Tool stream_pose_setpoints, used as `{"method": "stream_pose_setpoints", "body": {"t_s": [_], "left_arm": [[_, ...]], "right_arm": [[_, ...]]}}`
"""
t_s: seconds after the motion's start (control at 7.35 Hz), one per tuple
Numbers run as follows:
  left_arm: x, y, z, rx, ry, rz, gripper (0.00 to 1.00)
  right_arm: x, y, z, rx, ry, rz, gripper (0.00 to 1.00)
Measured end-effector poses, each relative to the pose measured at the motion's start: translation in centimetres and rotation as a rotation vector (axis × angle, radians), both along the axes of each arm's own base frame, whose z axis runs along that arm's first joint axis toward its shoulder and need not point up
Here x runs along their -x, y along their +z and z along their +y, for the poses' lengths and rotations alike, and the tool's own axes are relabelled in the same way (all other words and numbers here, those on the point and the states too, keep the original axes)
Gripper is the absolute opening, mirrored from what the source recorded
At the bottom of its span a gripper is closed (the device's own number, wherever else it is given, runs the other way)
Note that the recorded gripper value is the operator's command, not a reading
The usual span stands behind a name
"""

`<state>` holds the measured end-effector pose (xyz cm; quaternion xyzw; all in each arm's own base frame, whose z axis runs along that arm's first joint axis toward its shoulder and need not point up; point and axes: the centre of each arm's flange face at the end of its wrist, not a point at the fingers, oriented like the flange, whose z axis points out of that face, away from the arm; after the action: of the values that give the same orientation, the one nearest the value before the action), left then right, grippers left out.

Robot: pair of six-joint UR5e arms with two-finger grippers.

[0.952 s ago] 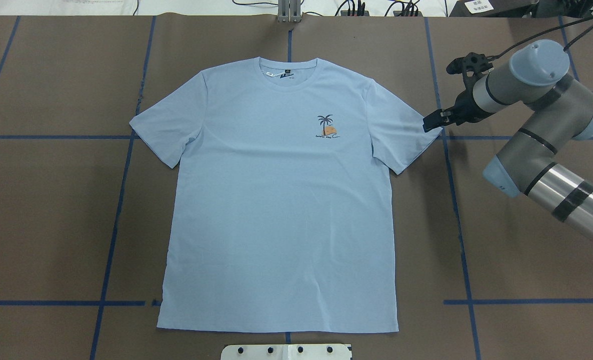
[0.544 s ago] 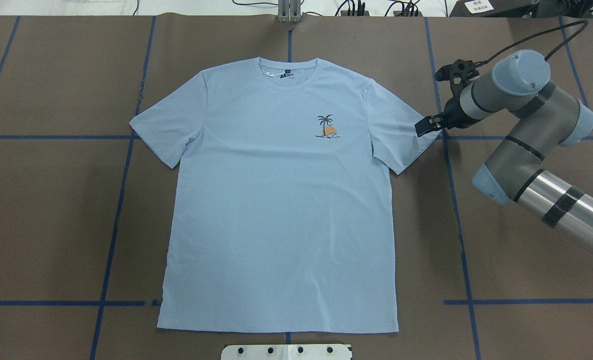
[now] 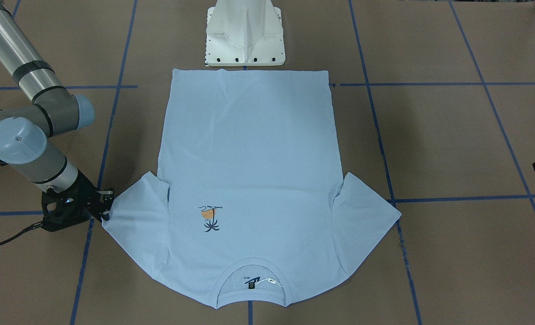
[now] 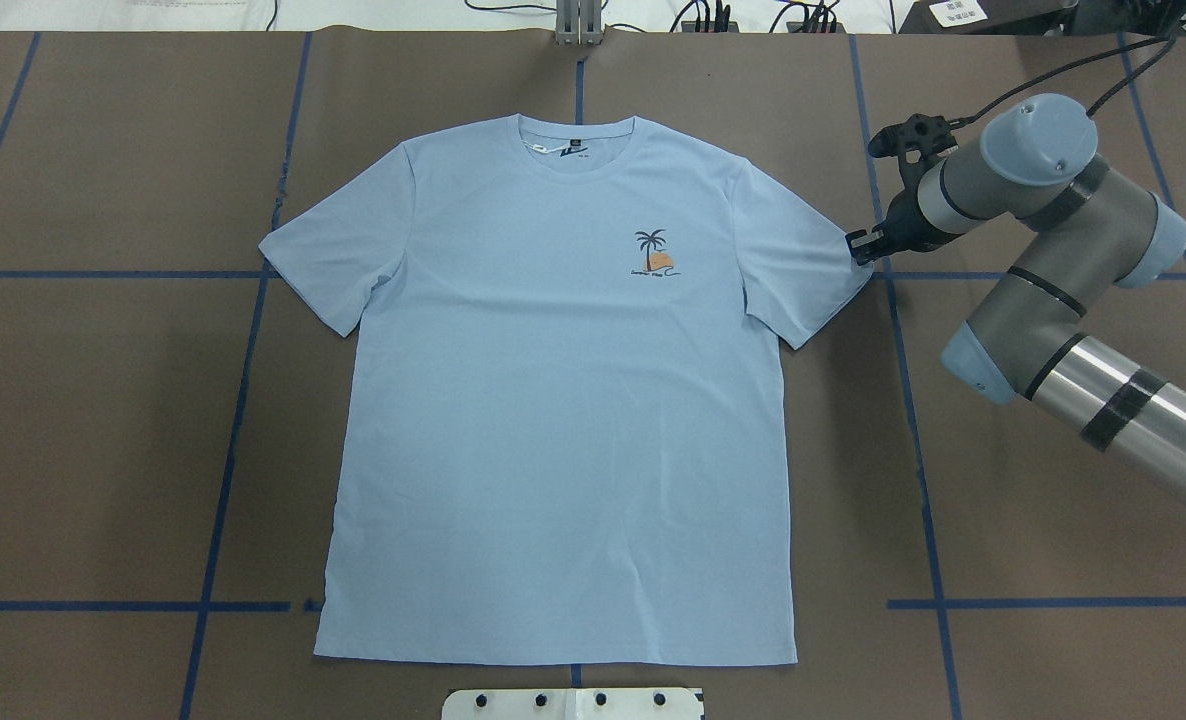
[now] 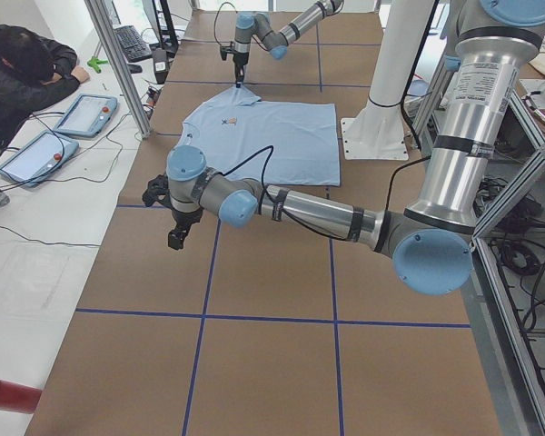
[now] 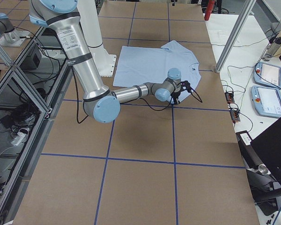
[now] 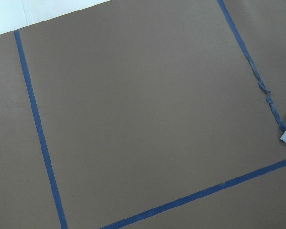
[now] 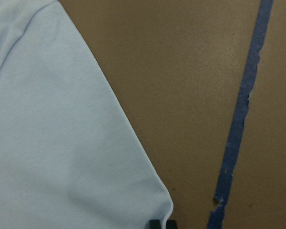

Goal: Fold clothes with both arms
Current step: 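Grasp the sleeve nearest the right gripper and fold it onto the shirt body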

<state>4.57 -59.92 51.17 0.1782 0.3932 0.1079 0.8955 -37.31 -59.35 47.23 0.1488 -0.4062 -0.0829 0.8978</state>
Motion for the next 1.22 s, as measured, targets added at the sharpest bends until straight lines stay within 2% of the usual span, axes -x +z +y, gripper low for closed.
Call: {"method": "stream_pose_setpoints", "body": {"t_s": [0.27, 0.54, 0.95, 1.09, 1.22], "left_arm": [[0.0, 0.5, -0.1, -0.007, 0.000, 0.001, 1.00], [0.0, 0.8, -0.1, -0.015, 0.000, 0.003, 1.00], [-0.1, 2.1, -0.4, -0.026, 0.000, 0.005, 1.00], [-0.1, 2.8, -0.5, -0.034, -0.001, 0.006, 1.00], [-0.1, 3.0, -0.6, -0.039, -0.001, 0.007, 1.00]], "right_arm": [[0.0, -1.4, -0.5, -0.017, 0.004, -0.018, 0.00], [1.5, -5.2, -1.0, -0.047, 0.003, -0.055, 0.00], [7.3, -11.0, 0.4, -0.032, 0.056, -0.103, 0.00], [9.9, -14.3, 0.0, -0.026, 0.091, -0.093, 0.00], [12.7, -17.9, -1.8, -0.019, 0.129, -0.058, 0.00]]}}
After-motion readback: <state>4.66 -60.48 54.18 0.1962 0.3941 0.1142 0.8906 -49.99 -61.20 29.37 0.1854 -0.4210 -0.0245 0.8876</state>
